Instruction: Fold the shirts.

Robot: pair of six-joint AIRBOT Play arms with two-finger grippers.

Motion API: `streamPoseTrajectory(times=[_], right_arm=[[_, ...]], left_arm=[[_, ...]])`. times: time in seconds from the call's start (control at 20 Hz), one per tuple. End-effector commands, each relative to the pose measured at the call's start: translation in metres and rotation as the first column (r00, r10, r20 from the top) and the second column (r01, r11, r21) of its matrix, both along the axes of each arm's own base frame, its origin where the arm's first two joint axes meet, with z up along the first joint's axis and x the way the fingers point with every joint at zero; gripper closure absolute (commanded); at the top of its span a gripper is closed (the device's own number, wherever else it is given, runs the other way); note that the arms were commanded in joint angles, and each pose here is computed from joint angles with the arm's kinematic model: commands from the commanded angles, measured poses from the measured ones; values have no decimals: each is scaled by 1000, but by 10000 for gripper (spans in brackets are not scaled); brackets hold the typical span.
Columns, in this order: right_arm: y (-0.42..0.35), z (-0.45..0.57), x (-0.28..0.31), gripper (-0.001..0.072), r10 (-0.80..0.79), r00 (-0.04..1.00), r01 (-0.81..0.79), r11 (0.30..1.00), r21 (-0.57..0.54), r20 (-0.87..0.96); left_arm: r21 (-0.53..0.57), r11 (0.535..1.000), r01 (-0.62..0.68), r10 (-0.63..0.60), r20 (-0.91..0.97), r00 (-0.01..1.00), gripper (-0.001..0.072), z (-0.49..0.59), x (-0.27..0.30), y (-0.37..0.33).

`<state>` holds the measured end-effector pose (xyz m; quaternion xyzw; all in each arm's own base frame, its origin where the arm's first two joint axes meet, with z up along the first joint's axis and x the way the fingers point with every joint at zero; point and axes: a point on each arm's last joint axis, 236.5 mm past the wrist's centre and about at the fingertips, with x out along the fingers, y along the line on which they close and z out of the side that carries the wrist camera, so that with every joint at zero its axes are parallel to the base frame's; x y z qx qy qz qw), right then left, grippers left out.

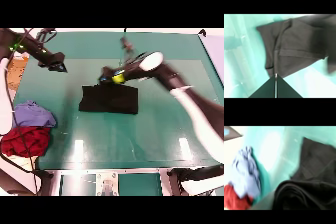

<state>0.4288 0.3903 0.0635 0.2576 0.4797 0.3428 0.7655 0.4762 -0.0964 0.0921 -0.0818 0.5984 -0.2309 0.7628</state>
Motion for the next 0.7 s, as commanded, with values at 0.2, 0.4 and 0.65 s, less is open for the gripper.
streamPoseTrajectory(times=[0.2, 0.4, 0.65], right_arm=[[21, -70, 3, 211, -2, 997, -2, 998, -58, -75], [-136, -44, 36, 211, -74, 989, 46, 977, -209, -131], [-278, -91, 18, 209, -261, 908, 160, 939, -304, -328]], left_arm=[[24, 1000, -16, 17, -45, 999, 686, -12, -8, 25], [27, 1000, -13, 14, -54, 998, 686, -13, -10, 26], [71, 994, -87, 91, -49, 995, 686, -17, -3, 38]])
